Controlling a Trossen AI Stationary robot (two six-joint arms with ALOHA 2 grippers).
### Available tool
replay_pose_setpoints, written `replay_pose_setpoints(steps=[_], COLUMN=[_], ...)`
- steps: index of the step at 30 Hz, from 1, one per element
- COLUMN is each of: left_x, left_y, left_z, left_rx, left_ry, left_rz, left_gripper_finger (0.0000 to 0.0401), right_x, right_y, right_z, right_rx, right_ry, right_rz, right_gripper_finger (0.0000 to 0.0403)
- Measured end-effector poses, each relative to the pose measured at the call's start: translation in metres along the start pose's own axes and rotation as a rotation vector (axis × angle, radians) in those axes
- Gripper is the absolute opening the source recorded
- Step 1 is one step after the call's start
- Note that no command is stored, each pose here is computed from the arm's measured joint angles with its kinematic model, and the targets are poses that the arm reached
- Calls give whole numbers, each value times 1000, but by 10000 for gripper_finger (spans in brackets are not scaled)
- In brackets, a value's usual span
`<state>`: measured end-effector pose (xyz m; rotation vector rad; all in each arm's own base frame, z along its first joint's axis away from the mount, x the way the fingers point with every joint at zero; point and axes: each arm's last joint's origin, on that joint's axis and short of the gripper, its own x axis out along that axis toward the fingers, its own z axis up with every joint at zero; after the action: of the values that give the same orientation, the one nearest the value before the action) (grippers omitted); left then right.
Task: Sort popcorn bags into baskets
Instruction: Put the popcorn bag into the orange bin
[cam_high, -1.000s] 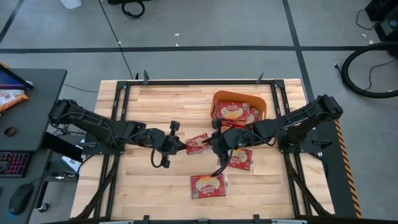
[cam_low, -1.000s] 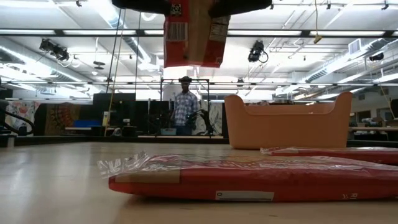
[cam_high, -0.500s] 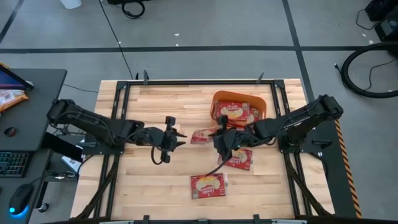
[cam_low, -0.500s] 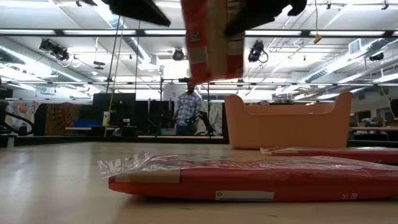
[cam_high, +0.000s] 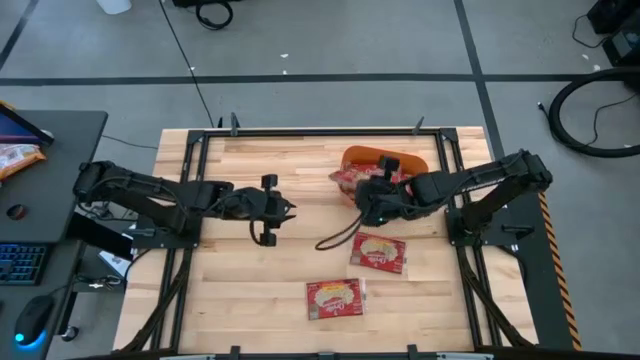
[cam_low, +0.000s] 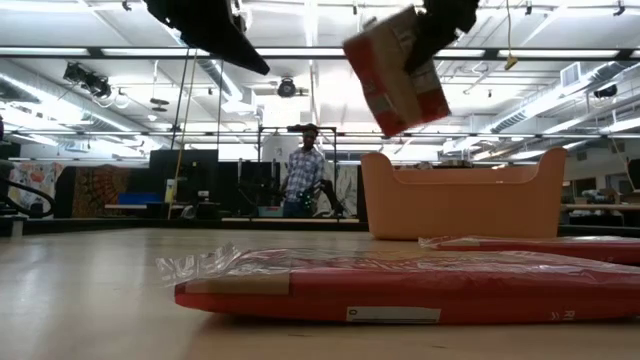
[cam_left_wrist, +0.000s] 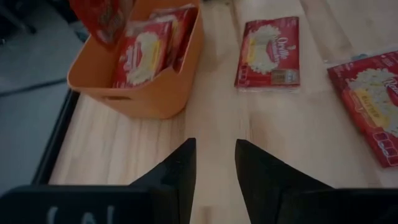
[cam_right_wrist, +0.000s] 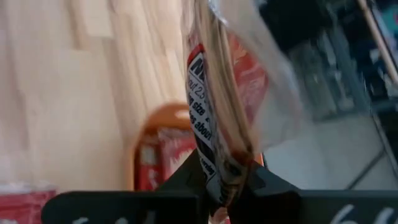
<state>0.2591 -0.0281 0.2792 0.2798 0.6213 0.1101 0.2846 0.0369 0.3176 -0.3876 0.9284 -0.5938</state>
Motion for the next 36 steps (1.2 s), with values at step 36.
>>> replay_pose_setpoints(steps=[36], left_x=[1], left_y=[3], left_z=[-2], left_rx=[-84], left_ry=[15], left_rz=[-4], left_gripper_finger=[115], right_x=[101], right_y=[-25], right_z=[-31], right_rx=[129], right_ry=[590], right_rz=[28], right_gripper_finger=[117])
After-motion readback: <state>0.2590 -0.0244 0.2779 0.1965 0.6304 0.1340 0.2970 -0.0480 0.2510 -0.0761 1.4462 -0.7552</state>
